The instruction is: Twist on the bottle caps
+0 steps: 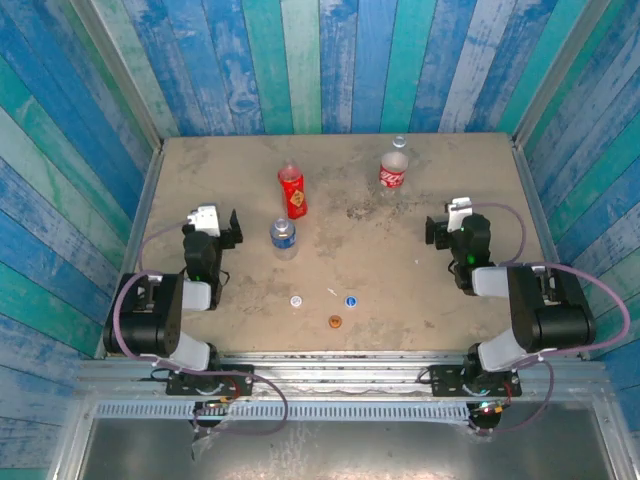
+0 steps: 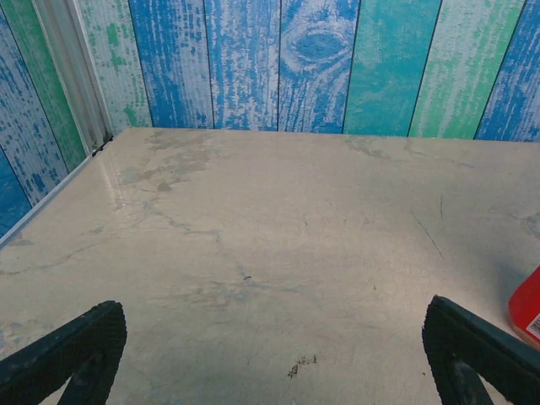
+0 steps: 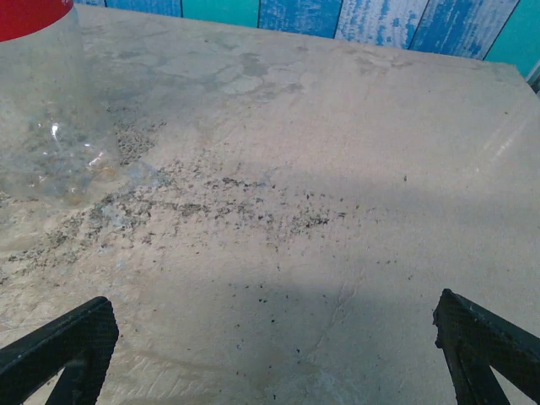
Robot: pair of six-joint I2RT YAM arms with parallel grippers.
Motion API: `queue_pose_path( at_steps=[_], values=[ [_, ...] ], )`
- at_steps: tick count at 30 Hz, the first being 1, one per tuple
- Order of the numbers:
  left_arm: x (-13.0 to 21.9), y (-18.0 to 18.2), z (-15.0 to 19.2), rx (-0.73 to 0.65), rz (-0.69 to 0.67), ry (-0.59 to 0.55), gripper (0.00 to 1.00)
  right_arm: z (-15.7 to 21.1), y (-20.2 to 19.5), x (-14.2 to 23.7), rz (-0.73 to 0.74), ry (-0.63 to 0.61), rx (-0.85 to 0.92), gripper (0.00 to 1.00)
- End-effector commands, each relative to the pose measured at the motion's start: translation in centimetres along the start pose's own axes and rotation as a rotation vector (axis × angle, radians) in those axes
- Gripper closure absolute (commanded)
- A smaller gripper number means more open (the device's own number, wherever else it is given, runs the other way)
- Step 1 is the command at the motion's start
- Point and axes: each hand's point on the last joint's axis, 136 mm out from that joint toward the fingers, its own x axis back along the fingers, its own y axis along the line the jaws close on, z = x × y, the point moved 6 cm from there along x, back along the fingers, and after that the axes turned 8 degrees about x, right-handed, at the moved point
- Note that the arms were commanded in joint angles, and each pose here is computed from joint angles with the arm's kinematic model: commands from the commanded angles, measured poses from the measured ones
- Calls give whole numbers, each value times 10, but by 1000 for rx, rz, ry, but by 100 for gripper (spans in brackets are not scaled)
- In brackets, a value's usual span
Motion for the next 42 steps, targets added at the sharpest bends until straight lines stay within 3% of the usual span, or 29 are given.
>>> queue_pose_path(
  at_steps=[1, 22, 33, 38, 42],
  values=[
    [-4, 0, 3, -10, -9, 10, 6, -9, -2, -2, -1, -27, -10, 0],
    [-3, 2, 1, -4, -22, 5, 6, -9, -2, -1, 0, -30, -10, 0],
    [31, -9, -54, 8, -176, -112, 6, -38, -4, 35, -4, -67, 6, 0],
    [45, -41, -87, 42, -95, -137, 6, -69, 4, 71, -39, -106, -12, 0],
    [57, -68, -106, 70, 8, -125, 6, -96, 31, 99, -155, -162, 51, 0]
  ],
)
